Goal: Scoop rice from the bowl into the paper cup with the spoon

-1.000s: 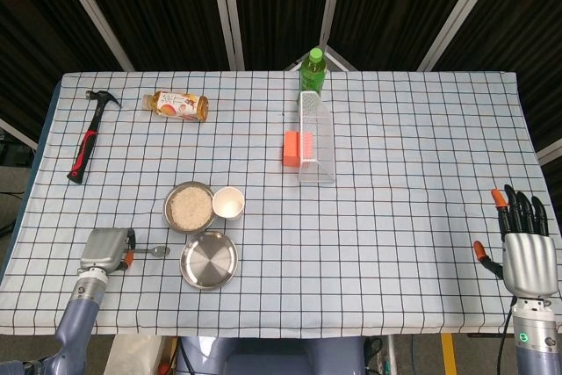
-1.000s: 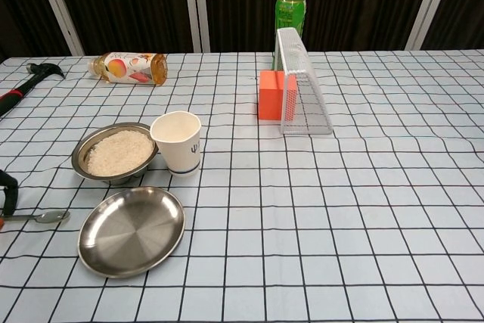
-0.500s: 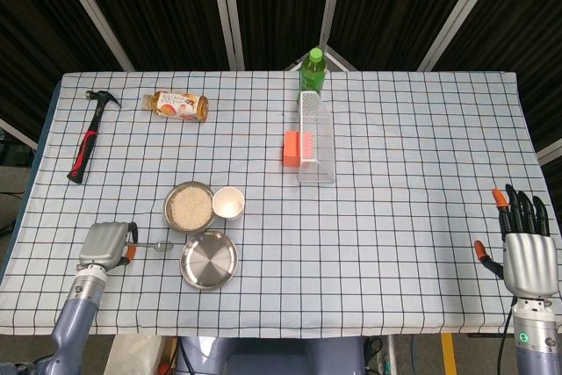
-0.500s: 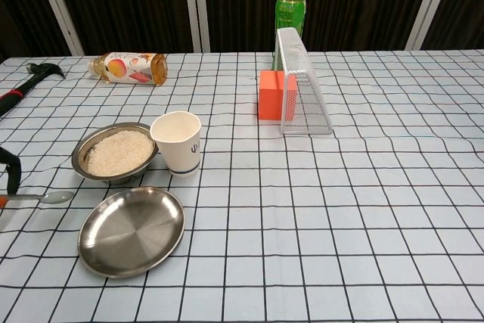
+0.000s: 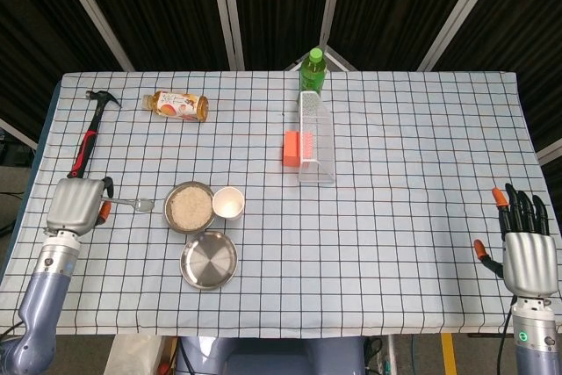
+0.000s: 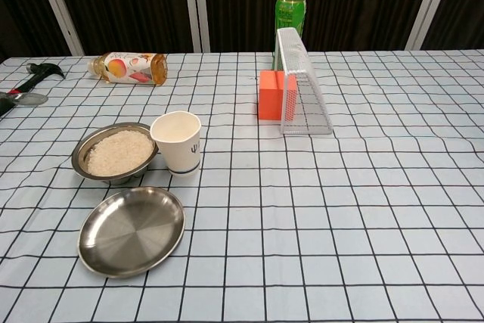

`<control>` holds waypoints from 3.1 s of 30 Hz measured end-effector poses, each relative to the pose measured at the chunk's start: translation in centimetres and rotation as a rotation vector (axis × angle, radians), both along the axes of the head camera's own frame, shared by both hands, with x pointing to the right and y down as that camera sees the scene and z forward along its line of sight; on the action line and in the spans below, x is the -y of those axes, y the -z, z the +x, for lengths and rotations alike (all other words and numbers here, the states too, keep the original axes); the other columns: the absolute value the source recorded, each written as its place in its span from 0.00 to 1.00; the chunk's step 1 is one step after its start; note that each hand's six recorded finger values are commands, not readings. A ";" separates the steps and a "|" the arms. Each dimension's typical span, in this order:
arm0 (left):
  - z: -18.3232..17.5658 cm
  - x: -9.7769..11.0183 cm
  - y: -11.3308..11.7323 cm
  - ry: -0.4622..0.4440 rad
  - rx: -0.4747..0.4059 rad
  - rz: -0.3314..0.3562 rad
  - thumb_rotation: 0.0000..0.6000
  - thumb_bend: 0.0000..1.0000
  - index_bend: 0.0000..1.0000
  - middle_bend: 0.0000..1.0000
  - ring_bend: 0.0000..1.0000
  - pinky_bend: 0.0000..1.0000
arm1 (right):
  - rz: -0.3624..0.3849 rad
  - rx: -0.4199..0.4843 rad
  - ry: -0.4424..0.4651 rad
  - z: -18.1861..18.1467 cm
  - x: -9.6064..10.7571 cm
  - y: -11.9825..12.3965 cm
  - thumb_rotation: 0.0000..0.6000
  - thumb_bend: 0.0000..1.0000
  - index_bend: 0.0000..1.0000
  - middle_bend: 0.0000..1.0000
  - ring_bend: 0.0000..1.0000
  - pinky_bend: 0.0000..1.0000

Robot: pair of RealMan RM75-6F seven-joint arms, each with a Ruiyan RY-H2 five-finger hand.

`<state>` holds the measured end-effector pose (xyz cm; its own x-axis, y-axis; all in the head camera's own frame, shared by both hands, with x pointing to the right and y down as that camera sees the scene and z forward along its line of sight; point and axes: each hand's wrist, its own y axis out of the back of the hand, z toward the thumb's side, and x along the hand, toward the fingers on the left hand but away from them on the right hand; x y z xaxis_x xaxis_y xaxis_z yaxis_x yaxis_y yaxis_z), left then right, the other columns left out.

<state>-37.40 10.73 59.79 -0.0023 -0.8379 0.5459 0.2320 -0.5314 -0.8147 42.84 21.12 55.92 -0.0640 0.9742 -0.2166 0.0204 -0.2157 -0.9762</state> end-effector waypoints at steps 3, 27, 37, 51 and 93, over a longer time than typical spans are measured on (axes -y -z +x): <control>0.3 1.7 0.3 -0.063 0.073 0.018 1.00 0.49 0.55 1.00 1.00 1.00 | 0.002 0.001 -0.002 0.0 0.0 0.0 1.00 0.32 0.00 0.00 0.00 0.00; 6.5 2.8 -5.7 -0.425 0.331 -0.005 1.00 0.49 0.55 1.00 1.00 1.00 | 0.044 -0.009 -0.014 -0.1 -0.3 0.9 1.00 0.32 0.00 0.00 0.00 0.00; 8.0 2.1 -7.5 -0.479 0.363 -0.004 1.00 0.49 0.55 1.00 1.00 1.00 | 0.058 -0.011 -0.016 -0.2 -0.2 1.0 1.00 0.32 0.00 0.00 0.00 0.00; 10.8 1.9 -8.3 -0.555 0.393 0.018 1.00 0.49 0.55 1.00 1.00 1.00 | 0.070 -0.010 -0.007 -0.2 -0.1 1.1 1.00 0.32 0.00 0.00 0.00 0.00; 11.9 -0.1 -10.0 -0.629 0.431 -0.013 1.00 0.49 0.55 1.00 1.00 1.00 | 0.084 -0.014 -0.001 -0.3 0.0 1.3 1.00 0.32 0.00 0.00 0.00 0.00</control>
